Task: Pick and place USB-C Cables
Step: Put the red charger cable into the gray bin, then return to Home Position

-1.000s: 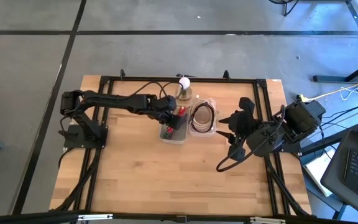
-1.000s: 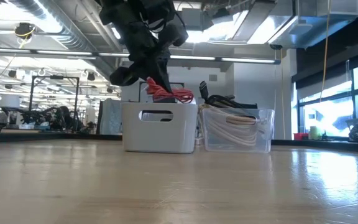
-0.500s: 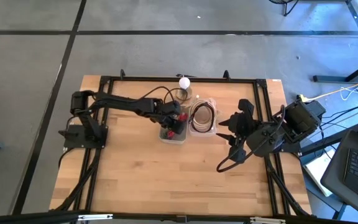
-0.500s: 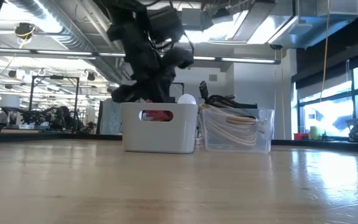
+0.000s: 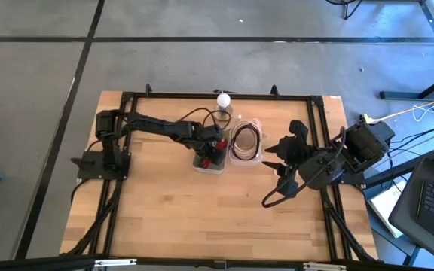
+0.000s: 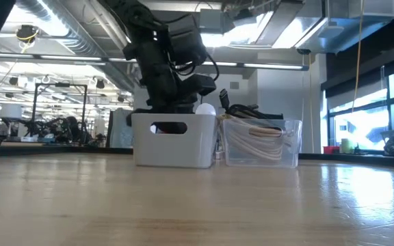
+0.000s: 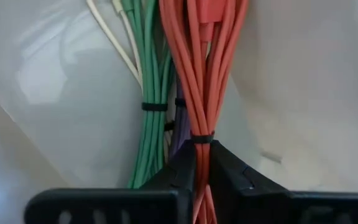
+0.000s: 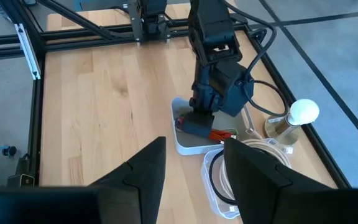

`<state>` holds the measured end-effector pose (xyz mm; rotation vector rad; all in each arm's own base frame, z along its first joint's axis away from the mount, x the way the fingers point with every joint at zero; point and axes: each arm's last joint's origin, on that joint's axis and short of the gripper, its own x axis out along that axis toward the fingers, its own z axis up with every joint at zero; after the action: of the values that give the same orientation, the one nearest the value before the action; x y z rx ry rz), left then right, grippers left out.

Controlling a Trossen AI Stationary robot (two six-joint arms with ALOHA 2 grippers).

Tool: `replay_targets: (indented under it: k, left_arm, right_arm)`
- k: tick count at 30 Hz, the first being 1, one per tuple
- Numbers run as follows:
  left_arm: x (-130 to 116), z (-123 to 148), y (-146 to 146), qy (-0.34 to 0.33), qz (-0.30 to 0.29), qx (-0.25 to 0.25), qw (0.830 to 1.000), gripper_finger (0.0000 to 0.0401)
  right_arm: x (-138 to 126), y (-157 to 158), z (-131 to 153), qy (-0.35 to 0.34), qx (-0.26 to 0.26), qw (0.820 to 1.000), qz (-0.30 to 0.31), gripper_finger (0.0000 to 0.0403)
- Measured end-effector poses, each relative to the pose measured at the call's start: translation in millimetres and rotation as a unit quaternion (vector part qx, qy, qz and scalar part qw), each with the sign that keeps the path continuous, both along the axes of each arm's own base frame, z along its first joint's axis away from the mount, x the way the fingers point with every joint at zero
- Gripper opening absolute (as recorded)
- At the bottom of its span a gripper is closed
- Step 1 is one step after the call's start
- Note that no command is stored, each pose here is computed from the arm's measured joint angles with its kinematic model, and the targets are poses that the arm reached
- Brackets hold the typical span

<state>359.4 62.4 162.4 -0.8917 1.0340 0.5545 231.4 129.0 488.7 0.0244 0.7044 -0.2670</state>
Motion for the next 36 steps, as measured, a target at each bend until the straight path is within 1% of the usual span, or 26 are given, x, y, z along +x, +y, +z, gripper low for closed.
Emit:
replay_targets:
  k: [4,8,13,16,18,20,24,27,30,31,33,36]
  left_arm:
    - [-1.9,7.0,2.1,-0.009,-0.027,0.017,0.999,0.0067]
    - [-5.5,21.9,3.5,-0.028,-0.031,0.037,0.998,0.0121]
    - [-11.1,42.9,2.5,-0.058,-0.037,0.05,0.996,0.0168]
    - [-18.1,67.4,0.9,-0.101,-0.055,0.059,0.992,0.0184]
    - [-25.1,91.4,-0.5,-0.148,-0.069,0.081,0.983,0.019]
    - [-37.8,116.2,-2.9,-0.184,-0.083,0.102,0.974,0.0192]
    - [-74.8,167.5,-9.9,-0.258,-0.107,0.15,0.948,0.0191]
    - [-106.8,199.7,-17.1,-0.309,-0.12,0.181,0.926,0.0189]
    - [-136.7,225.4,-30.2,-0.36,-0.146,0.211,0.897,0.0189]
    - [-145.8,232.4,-35.7,-0.377,-0.166,0.223,0.884,0.019]
    - [-160.9,244.5,-47.5,-0.41,-0.212,0.251,0.851,0.0189]
    - [-174.2,260.0,-63.5,-0.462,-0.247,0.289,0.802,0.0184]
  right_arm:
    - [0.0,0.0,0.0,0.0,0.0,1.0,0.0,0.0165]
    - [0.0,0.0,0.0,0.0,0.0,1.0,0.0,0.0165]
    - [0.0,0.0,0.0,0.0,-0.001,1.0,0.0,0.0165]
    - [0.0,-0.1,0.1,0.0,-0.005,1.0,0.001,0.0165]
    - [-0.3,-0.6,0.6,-0.003,-0.017,1.0,0.001,0.0165]
    - [-3.7,-0.7,2.5,-0.007,-0.022,1.0,0.004,0.0165]
    - [-16.4,-3.5,10.0,-0.021,-0.012,1.0,0.011,0.0165]
    - [-25.8,-4.6,15.2,-0.041,-0.001,0.999,0.001,0.0165]
    - [-31.2,-3.4,17.7,-0.057,0.002,0.998,-0.011,0.0165]
    - [-31.4,-2.6,17.7,-0.061,-0.002,0.998,-0.014,0.0165]
    - [-27.8,1.1,15.3,-0.064,-0.018,0.998,-0.023,0.0165]
    - [-13.2,9.7,6.7,-0.072,-0.067,0.994,-0.054,0.0164]
